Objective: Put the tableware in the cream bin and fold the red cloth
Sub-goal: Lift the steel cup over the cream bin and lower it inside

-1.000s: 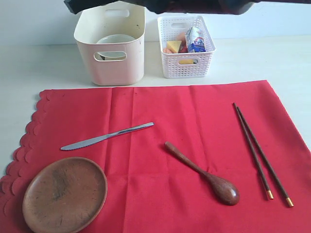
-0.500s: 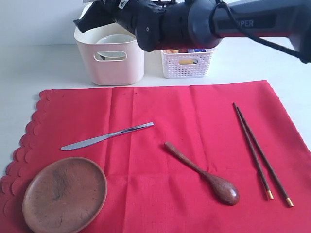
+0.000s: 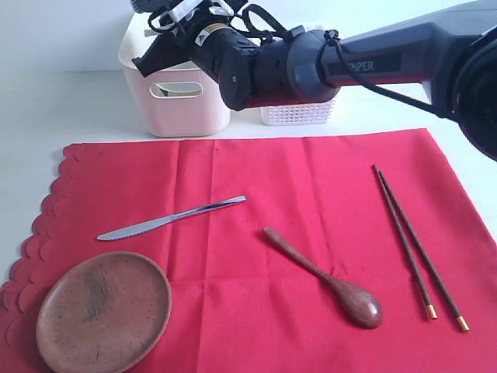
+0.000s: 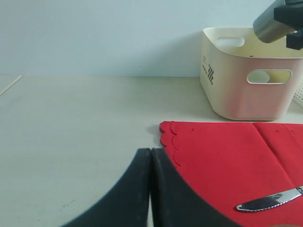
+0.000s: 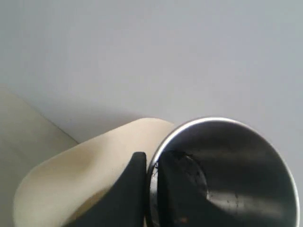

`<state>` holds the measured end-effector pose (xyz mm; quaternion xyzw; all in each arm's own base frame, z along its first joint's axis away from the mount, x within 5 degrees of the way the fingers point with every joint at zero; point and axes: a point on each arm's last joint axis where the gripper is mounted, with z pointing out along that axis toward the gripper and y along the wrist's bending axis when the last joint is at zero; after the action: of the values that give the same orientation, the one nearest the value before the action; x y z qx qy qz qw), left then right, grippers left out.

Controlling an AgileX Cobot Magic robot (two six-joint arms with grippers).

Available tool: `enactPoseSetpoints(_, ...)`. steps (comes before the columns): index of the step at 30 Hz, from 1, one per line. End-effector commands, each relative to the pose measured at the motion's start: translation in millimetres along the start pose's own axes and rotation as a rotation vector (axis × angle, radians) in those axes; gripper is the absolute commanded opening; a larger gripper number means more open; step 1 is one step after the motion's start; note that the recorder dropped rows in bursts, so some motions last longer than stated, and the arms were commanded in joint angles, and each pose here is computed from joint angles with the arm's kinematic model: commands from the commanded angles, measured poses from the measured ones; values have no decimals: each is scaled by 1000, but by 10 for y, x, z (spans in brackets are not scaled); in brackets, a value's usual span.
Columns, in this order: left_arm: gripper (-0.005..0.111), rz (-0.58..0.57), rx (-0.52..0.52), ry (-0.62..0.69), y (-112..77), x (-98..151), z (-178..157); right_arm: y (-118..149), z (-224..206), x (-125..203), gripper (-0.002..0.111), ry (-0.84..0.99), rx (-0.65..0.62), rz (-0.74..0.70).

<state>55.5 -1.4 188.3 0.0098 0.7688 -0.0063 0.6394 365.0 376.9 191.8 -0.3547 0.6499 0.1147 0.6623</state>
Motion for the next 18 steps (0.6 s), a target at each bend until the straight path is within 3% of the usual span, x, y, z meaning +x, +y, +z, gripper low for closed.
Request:
enactPoseSetpoints(1, 3, 0, 4, -15, -2, -16, -7, -22, 38, 96, 0, -21, 29, -21)
enactPoseSetpoints(11, 3, 0, 4, -15, -2, -16, -7, 33, 78, 276, 1, -7, 35, -26)
enactPoseSetpoints(18, 3, 0, 4, -15, -2, -16, -7, 34, 79, 280, 15, -5, 35, -24)
